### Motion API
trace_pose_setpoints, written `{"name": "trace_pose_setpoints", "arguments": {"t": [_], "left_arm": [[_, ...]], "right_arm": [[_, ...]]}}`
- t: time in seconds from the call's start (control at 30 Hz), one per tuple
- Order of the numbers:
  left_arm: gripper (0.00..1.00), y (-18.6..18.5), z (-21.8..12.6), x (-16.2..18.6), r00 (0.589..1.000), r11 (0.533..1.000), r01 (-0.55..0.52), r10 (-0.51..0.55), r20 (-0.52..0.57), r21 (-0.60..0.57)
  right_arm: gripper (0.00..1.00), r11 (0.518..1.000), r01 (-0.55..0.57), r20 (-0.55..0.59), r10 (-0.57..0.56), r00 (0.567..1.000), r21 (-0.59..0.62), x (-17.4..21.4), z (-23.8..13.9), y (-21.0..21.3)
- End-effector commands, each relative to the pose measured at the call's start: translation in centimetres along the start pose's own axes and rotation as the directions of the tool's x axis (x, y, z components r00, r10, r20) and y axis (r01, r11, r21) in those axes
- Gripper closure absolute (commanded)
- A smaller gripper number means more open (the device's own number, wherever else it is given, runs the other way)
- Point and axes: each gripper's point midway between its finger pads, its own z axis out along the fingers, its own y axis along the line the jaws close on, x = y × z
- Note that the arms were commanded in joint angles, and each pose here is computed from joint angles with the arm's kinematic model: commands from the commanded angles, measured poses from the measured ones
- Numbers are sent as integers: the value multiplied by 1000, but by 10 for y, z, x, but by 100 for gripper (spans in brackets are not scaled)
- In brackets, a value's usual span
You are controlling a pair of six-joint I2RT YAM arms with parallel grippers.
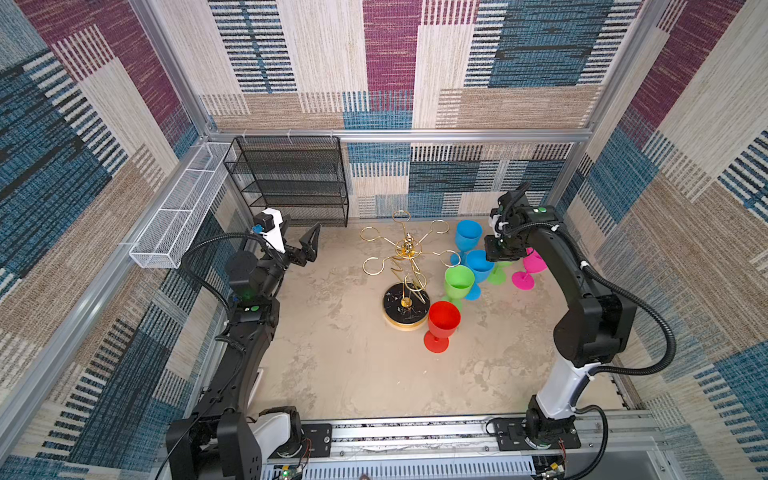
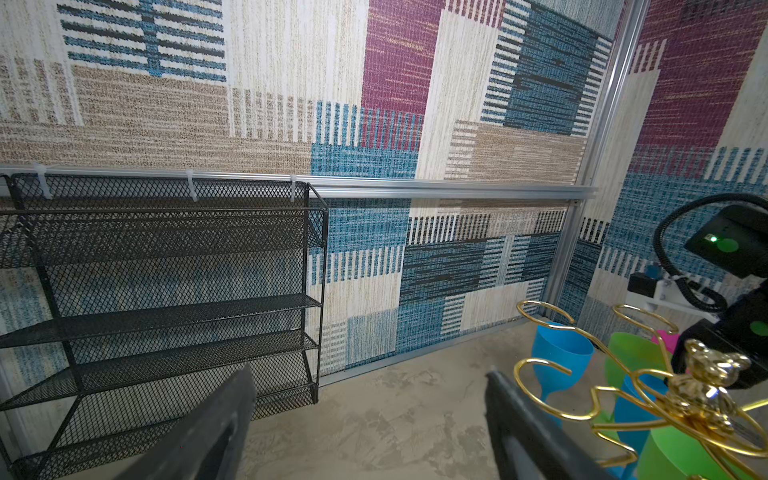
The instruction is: Take the wine glass off the wine glass rack
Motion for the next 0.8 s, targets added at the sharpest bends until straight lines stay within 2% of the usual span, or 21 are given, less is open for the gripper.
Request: {"name": "trace_pose_setpoints", "arguments": {"t": [0.0, 0.07, 0.1, 0.2, 0.33, 0.5, 0.57, 0.6, 0.63, 0.77], "left_arm": [[11, 0, -1, -10, 999, 1000, -17, 17, 35, -4], [11, 0, -1, -8, 999, 1000, -14, 14, 32, -5], [11, 1, -1, -9, 999, 1000, -15, 16, 34, -9], [11, 3, -3, -7, 999, 1000, -12, 13, 31, -22], [11, 4, -5, -5, 1000, 999, -4, 5, 27, -36], [10, 5, -13, 6, 999, 998, 38, -37, 21, -59], [9, 8, -17, 14, 998, 995, 61, -60, 16, -78], [2, 9, -20, 20, 997, 993, 73, -72, 12, -90], [1, 11, -22, 24, 997, 992, 77, -77, 8, -103], [1, 20, -33, 55, 996, 982, 75, -83, -44, -174]], "right_arm": [[51, 999, 4, 107, 2, 994, -52, -20, -21, 10], [24, 998, 4, 160, 7, 987, -70, -24, -32, 13], [15, 996, 9, 192, 9, 981, -91, -25, -39, 16], [1, 988, 22, 308, 25, 951, -150, -26, -55, 24], [1, 983, 54, 467, 35, 884, -178, -10, -72, 25], [1, 985, 84, 681, 42, 731, -150, 20, -95, 15], [1, 988, 83, 732, 37, 680, -128, 31, -94, 10], [1, 989, 94, 758, 27, 652, -117, 38, -92, 10], [1, 989, 95, 772, 24, 635, -110, 43, -88, 8], [1, 994, 93, 853, 1, 522, -59, 53, -85, 0]]}}
